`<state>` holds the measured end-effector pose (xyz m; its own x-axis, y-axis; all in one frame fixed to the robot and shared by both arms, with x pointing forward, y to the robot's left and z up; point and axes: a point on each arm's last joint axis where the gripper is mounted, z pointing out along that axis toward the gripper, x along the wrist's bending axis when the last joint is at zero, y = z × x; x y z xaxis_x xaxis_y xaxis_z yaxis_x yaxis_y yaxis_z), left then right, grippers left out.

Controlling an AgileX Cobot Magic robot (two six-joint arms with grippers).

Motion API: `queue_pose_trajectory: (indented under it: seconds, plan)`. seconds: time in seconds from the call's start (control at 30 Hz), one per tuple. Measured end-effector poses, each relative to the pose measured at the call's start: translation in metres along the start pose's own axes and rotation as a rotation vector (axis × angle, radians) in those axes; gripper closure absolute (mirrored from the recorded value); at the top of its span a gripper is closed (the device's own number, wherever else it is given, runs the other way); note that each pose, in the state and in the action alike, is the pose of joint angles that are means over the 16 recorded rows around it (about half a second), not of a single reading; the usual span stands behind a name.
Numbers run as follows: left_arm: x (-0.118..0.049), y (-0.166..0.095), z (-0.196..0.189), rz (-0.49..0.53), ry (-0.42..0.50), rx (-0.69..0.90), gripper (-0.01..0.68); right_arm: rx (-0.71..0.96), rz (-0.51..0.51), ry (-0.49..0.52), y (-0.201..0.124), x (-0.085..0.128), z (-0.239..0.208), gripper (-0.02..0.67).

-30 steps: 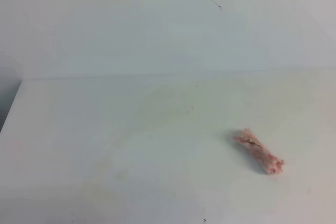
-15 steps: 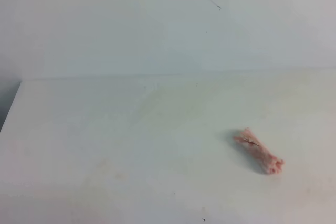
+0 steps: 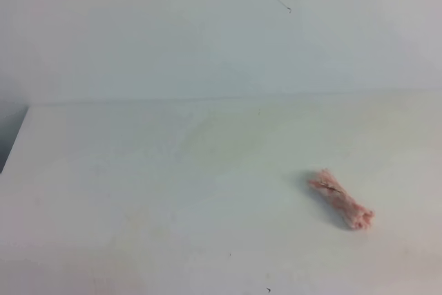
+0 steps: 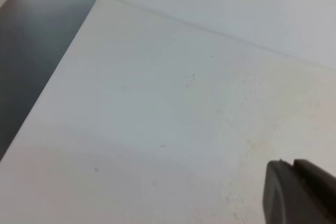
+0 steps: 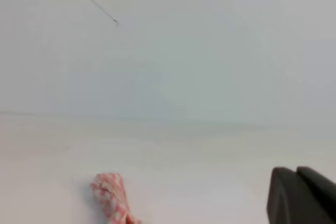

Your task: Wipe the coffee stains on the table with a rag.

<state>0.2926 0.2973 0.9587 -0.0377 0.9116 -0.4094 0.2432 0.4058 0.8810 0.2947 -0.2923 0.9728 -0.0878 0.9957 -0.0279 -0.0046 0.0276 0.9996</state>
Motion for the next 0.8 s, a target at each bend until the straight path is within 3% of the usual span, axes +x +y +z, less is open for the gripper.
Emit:
queue_pose_trajectory:
  seconds: [0.37, 0.8]
  plan:
    - [0.0, 0.0, 0.0, 0.0, 0.0, 0.0, 0.672, 0.048, -0.038, 0.031, -0.005, 0.002, -0.001, 0.653]
    - [0.0, 0.0, 0.0, 0.0, 0.0, 0.0, 0.672, 0.209, 0.09, -0.032, -0.02, -0.002, -0.003, 0.653]
